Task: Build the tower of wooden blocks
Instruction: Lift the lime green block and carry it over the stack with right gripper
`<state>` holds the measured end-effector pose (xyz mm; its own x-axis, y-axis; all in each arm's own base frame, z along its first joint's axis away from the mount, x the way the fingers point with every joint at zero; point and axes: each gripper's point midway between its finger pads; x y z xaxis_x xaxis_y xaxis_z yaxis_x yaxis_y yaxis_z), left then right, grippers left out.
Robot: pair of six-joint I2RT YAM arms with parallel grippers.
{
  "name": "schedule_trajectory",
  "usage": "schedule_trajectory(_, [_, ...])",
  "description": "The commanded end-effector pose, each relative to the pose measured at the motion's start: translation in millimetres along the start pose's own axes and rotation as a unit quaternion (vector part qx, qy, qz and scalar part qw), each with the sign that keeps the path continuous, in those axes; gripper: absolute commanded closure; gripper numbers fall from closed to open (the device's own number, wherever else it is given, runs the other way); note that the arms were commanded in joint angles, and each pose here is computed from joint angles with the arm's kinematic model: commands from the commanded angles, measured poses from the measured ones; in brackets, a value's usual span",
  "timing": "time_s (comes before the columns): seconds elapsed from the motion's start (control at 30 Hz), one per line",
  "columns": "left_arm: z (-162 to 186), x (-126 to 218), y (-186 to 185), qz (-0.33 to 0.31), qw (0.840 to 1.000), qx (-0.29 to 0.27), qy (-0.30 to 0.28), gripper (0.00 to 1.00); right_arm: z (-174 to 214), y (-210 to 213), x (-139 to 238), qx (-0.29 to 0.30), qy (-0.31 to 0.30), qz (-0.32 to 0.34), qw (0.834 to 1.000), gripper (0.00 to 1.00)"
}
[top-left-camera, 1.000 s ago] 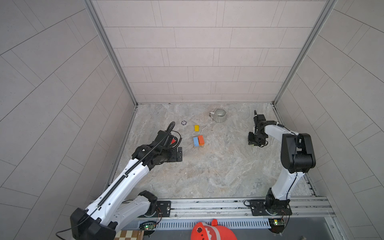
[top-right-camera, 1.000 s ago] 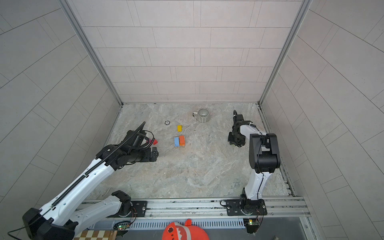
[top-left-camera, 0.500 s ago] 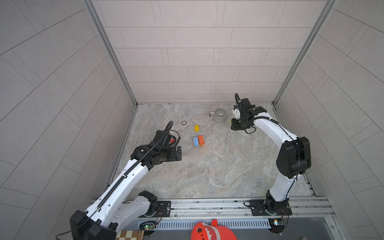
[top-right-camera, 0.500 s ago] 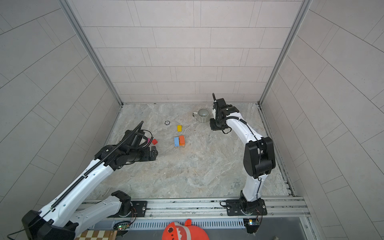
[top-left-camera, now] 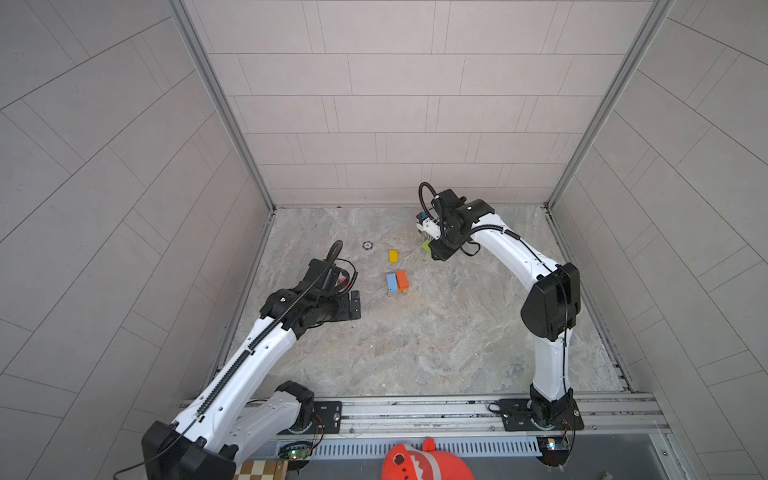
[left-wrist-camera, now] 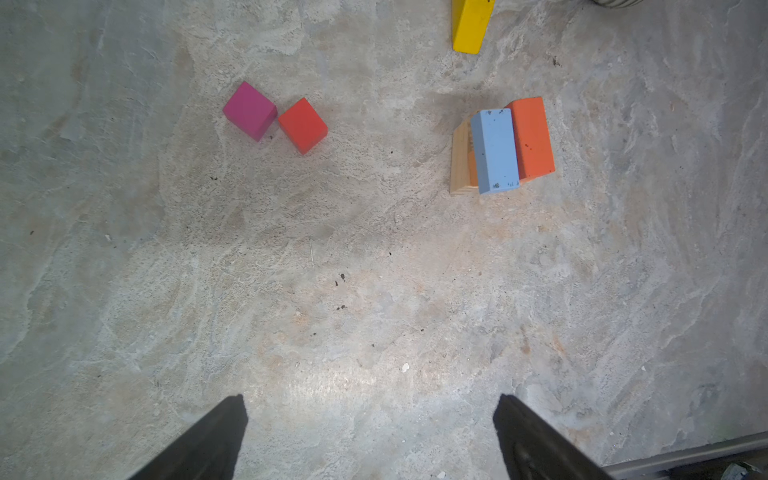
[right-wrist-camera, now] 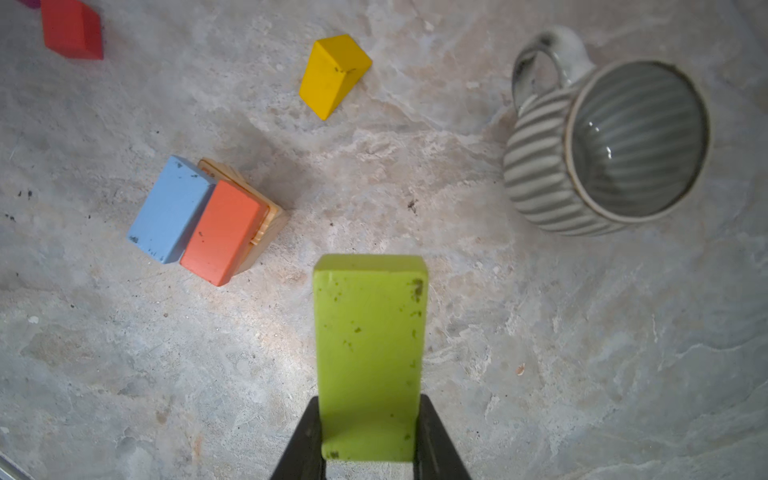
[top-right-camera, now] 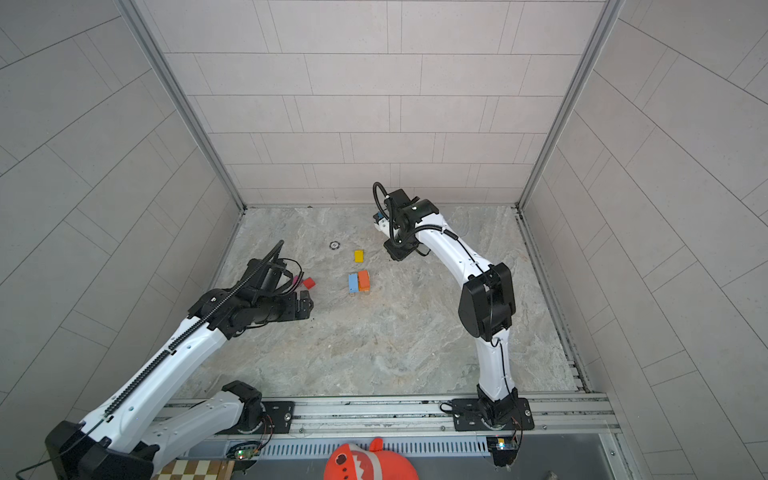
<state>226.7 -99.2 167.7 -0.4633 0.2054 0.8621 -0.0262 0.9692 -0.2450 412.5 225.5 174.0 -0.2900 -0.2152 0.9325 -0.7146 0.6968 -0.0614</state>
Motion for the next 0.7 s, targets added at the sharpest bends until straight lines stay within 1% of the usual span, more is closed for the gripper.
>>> schedule_trajectory(0.0, [0.3, -1.3, 4.0, -0.006, 1.0, 0.006, -0.003, 0.0, 2.7, 3.8, -1.3, 0.067, 0.022, -0.011, 0.997, 0.9])
schedule_trajectory(0.13, [0.5, -2.1, 4.8, -0.009, 1.0, 0.007, -0.001, 0.0, -1.1, 15.0, -4.3, 0.114, 0.02, -0.036, 0.993, 0.91])
schedule_trajectory(0.27, [0.5, -1.8, 5.1, -0.009, 1.0, 0.007, -0.002, 0.0, -6.5, 30.0, -8.5, 0.174, 0.005, -0.052, 0.983, 0.94])
schedule_trajectory(0.37, [0.6, -1.4, 5.5, -0.01, 1.0, 0.007, -0.002, 0.0, -11.3, 41.7, -12.5, 0.224, -0.006, -0.057, 0.973, 0.96])
schedule_trajectory(0.43, [0.4, -0.3, 5.2, -0.009, 1.0, 0.007, -0.004, 0.0, -13.5, 48.5, -16.7, 0.261, -0.011, -0.062, 0.963, 0.97])
schedule_trajectory(0.5, [-0.1, 0.1, 4.8, -0.008, 1.0, 0.006, -0.006, 0.0, -14.9, 58.8, -21.6, 0.292, -0.017, -0.082, 0.953, 0.98])
schedule_trajectory(0.67, [0.1, 1.3, 4.7, -0.006, 1.0, 0.007, -0.008, 0.0, -12.9, 77.6, -30.8, 0.335, -0.023, -0.123, 0.934, 0.98])
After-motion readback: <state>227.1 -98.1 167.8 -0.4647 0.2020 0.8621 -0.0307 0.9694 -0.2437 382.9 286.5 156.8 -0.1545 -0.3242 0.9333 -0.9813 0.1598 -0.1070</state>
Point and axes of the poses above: each gripper's point midway between its finger pads, its own x axis back along the fingers, its own y axis along the line the jaws close on, z = x × y, and after that the axes turned 2 degrees about x, right-handed
